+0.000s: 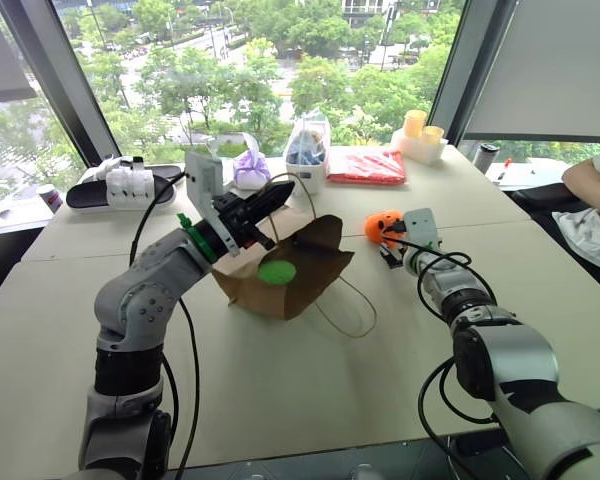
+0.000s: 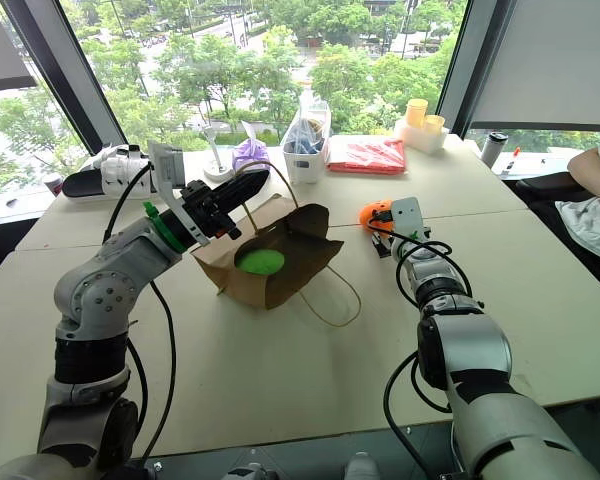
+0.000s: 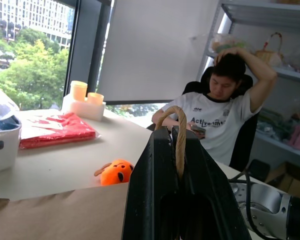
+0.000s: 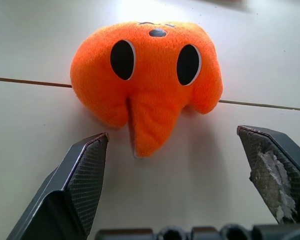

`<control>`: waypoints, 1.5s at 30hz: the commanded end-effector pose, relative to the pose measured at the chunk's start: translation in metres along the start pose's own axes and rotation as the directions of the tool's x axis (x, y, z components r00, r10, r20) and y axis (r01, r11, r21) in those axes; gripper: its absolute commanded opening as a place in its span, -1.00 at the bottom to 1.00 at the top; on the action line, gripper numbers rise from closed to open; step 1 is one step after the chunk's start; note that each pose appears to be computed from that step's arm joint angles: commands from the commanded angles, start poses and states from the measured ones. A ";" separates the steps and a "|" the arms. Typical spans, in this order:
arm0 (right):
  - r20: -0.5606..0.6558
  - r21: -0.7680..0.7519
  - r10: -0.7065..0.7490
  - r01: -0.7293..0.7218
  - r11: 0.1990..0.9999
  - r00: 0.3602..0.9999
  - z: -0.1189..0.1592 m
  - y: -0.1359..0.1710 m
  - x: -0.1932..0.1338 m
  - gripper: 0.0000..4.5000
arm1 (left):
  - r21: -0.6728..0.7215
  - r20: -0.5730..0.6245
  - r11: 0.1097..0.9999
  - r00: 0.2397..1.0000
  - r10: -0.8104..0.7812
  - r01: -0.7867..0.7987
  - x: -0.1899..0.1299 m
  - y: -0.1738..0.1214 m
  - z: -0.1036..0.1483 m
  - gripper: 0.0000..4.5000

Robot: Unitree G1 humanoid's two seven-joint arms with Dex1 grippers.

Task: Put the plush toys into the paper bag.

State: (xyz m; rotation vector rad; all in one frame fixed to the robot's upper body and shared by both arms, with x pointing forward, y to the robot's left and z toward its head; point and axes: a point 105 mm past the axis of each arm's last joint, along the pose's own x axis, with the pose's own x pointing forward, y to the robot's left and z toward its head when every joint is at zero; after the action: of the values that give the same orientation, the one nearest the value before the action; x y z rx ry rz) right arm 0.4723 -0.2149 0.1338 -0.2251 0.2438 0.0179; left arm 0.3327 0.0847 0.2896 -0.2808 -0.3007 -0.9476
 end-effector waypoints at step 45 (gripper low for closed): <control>0.056 0.019 0.046 -0.047 0.999 0.997 0.014 0.012 0.001 0.98 | 0.044 0.038 0.999 0.999 -0.033 0.031 0.003 -0.009 0.011 -1.00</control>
State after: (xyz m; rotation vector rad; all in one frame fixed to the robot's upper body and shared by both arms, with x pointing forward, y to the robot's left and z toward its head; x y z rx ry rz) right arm 0.4728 -0.2009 0.1315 -0.1911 0.2370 0.0774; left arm 0.3313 0.0832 0.2890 -0.2818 -0.3036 -0.9534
